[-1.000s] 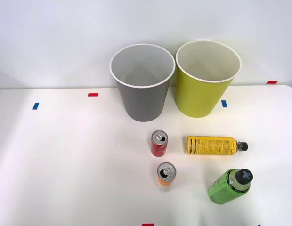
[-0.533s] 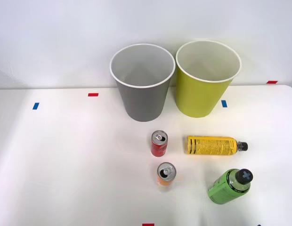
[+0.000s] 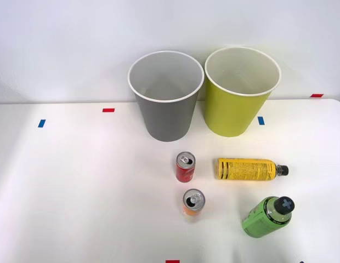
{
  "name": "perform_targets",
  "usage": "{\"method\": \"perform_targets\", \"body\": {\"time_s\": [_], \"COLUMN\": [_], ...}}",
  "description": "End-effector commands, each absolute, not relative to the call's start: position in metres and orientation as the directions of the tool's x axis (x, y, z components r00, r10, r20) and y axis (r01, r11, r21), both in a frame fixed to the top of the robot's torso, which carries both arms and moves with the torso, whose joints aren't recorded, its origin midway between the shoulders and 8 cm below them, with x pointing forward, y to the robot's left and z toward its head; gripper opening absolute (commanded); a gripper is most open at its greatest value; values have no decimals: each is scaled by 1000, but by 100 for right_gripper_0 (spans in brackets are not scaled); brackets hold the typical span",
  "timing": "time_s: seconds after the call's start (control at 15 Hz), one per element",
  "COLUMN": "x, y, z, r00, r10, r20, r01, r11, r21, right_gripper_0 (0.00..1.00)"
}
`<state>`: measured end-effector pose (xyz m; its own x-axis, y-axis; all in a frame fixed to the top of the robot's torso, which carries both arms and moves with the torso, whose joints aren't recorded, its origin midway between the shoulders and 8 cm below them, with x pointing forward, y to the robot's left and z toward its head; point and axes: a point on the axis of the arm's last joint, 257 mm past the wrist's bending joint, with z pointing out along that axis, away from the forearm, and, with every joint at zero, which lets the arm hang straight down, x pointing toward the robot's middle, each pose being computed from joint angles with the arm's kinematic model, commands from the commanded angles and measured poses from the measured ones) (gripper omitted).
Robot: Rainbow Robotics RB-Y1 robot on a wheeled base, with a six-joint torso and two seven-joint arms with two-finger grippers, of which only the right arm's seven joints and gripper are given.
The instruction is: Put cans in the gray bin, plastic bottles in the light green bin
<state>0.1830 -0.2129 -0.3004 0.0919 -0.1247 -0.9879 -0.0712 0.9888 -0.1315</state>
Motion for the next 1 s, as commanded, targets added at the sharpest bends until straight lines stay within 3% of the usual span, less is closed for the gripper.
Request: {"method": "perform_targets", "body": {"time_s": [0.07, 0.33, 0.6, 1.0], "x": [183, 189, 191, 210], "y": [-213, -220, -235, -217], "z": [-300, -301, -279, -271], "r00": [92, 107, 193, 226], "r10": [-125, -93, 18, 98], "r20": [-988, -990, -981, -969], "r01": [-71, -52, 20, -70], "r11": [989, 994, 1000, 994], "r21": [-131, -99, 22, 85], "right_gripper_0": [100, 100, 100, 100]}}
